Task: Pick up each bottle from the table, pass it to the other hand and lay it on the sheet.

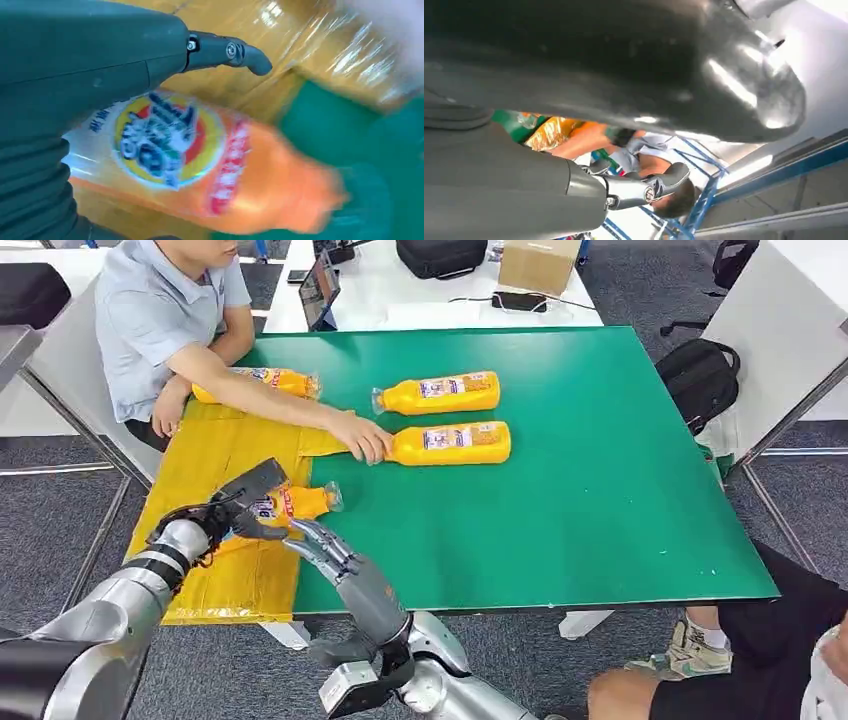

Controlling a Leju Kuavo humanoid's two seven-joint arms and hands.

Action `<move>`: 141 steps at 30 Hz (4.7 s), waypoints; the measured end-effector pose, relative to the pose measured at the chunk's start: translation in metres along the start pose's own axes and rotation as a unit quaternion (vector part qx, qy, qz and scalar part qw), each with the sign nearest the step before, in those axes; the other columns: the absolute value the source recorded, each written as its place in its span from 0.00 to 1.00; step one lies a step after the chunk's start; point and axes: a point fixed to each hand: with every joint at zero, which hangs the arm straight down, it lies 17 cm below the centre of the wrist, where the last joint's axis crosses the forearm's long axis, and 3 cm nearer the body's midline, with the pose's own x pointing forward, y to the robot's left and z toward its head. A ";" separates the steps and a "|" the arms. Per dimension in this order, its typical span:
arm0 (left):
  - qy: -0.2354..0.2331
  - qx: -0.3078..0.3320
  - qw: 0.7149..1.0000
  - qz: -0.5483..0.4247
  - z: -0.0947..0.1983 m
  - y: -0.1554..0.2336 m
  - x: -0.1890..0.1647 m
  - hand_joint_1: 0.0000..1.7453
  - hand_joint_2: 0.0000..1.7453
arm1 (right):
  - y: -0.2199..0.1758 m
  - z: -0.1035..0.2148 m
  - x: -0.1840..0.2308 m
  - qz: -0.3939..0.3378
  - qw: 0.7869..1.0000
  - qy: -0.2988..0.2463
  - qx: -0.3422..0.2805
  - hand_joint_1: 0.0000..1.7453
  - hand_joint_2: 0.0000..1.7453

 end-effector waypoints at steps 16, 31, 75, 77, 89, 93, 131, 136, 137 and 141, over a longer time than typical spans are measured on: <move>-0.221 0.264 0.834 0.432 0.077 0.015 0.095 0.00 1.00 | -0.024 0.030 0.008 0.084 0.995 -0.014 -0.057 0.00 1.00; -0.315 0.446 0.778 0.312 0.224 0.060 0.121 0.00 1.00 | -0.134 0.077 -0.059 0.300 0.943 0.094 -0.106 0.00 1.00; -0.257 0.278 0.787 0.487 0.176 0.013 0.132 0.00 1.00 | -0.240 0.152 -0.257 0.420 0.777 0.468 0.025 0.00 1.00; -0.251 0.282 0.792 0.480 0.175 0.012 0.129 0.00 1.00 | -0.244 0.152 -0.259 0.433 0.764 0.477 0.036 0.00 1.00; -0.224 0.282 0.799 0.481 0.168 0.009 0.112 0.00 1.00 | -0.247 0.145 -0.269 0.440 0.737 0.504 0.095 1.00 1.00; -0.229 0.275 0.802 0.478 0.164 0.010 0.115 0.00 1.00 | -0.243 0.144 -0.275 0.423 0.737 0.511 0.127 1.00 1.00; -0.281 0.327 0.876 0.217 0.170 -0.039 0.166 0.00 1.00 | -0.227 0.059 -0.093 0.141 0.962 0.128 -0.193 1.00 1.00; -0.302 0.278 0.888 0.205 0.168 -0.073 0.185 0.00 1.00 | -0.249 0.057 -0.047 0.117 0.951 0.072 -0.277 1.00 1.00; -0.310 0.266 0.888 0.212 0.169 -0.080 0.190 0.00 1.00 | -0.252 0.055 -0.042 0.114 0.949 0.066 -0.285 1.00 1.00; -0.332 0.204 0.872 0.296 0.172 -0.099 0.199 0.00 1.00 | -0.253 0.049 -0.034 0.095 0.950 0.055 -0.293 1.00 1.00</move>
